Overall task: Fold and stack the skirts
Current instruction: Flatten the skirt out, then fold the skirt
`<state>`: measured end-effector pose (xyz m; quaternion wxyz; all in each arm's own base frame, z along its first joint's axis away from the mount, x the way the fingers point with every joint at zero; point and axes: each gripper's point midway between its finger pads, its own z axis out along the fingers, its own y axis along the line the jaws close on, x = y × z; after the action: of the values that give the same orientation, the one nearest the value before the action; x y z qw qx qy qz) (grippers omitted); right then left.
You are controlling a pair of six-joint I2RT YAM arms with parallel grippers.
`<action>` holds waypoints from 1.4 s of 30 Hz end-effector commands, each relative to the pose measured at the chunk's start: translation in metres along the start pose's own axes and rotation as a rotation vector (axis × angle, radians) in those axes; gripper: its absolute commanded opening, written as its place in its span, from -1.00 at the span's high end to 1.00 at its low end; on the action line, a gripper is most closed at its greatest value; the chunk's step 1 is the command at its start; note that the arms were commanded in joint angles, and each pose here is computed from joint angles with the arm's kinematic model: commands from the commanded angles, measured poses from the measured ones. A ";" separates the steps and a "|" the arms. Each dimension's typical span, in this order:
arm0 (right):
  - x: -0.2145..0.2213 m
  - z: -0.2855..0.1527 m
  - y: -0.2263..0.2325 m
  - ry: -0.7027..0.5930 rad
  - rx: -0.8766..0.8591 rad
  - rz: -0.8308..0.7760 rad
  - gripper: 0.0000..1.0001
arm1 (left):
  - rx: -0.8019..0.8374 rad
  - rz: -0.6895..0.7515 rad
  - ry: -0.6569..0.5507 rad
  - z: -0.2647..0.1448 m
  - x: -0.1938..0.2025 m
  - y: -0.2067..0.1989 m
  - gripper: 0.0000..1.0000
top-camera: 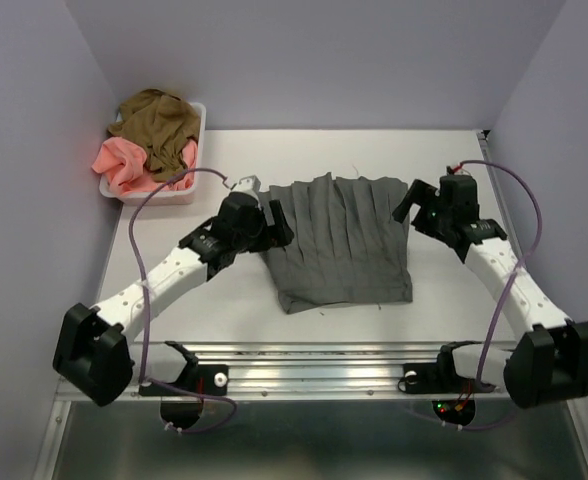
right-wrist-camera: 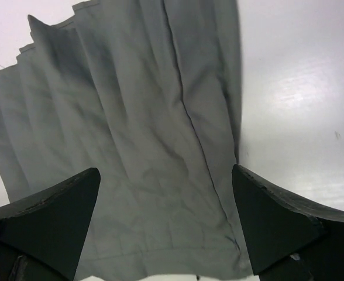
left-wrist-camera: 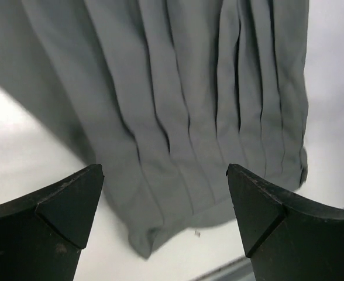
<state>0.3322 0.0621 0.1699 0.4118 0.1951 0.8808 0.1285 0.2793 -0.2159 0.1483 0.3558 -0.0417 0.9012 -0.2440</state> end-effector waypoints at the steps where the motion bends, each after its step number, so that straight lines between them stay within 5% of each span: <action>1: -0.041 0.023 0.041 -0.054 -0.139 -0.089 -1.00 | -0.054 0.073 -0.088 0.033 -0.053 -0.002 -0.97; 12: -0.003 0.141 0.054 0.222 -0.198 -0.208 -1.00 | -0.029 0.073 0.051 0.119 -0.062 0.026 -0.97; 25: 0.020 0.225 0.041 0.308 -0.172 -0.278 -1.00 | -0.139 0.006 0.133 0.157 -0.045 0.095 -0.97; 34: 0.004 0.230 0.036 0.263 -0.125 -0.336 -1.00 | -0.142 -0.041 0.149 0.161 -0.046 0.111 -0.97; 42: -0.047 0.165 0.074 0.132 -0.151 -0.384 -1.00 | -0.117 -0.011 0.000 0.114 -0.096 0.083 -0.97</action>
<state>0.5046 0.1148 0.0466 0.3118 0.0016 0.9389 0.1455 0.4355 -0.1761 0.0462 0.3031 -0.0668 0.9292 -0.2005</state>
